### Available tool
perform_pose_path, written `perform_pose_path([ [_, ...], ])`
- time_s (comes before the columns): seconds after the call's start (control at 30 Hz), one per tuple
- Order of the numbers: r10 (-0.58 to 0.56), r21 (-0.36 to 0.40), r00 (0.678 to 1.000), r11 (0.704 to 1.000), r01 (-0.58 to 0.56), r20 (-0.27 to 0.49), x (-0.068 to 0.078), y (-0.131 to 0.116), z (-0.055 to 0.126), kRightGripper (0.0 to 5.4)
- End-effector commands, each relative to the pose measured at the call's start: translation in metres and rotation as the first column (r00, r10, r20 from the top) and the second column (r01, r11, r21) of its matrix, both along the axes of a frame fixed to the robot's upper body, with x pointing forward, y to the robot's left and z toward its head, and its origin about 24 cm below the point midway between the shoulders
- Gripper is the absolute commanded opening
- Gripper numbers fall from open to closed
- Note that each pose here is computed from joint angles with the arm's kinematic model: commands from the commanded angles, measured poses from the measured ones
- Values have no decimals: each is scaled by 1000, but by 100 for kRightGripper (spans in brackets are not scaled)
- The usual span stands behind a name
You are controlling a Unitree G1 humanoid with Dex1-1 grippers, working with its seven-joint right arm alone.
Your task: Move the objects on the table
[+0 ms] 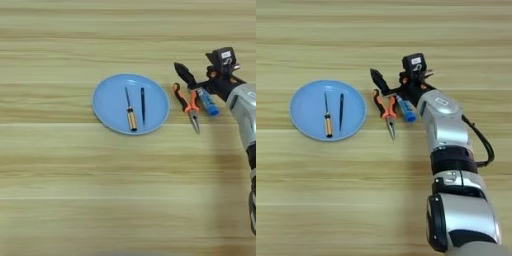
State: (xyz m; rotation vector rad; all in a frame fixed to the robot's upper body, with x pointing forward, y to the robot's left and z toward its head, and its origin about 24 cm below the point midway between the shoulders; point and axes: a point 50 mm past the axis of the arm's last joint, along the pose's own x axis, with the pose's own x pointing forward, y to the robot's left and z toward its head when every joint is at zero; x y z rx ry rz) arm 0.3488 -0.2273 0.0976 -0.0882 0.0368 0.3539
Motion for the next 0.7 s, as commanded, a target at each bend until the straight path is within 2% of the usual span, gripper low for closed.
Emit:
perform_pose_path([
  [0.03, 39, -9, 990, 999, -38, 134, 8, 10, 37, 538],
  [0.43, 160, 21, 982, 986, -163, 104, 2, 46, 27, 538],
  [0.7, 247, 31, 969, 968, -247, 24, -5, 79, 4, 538],
])
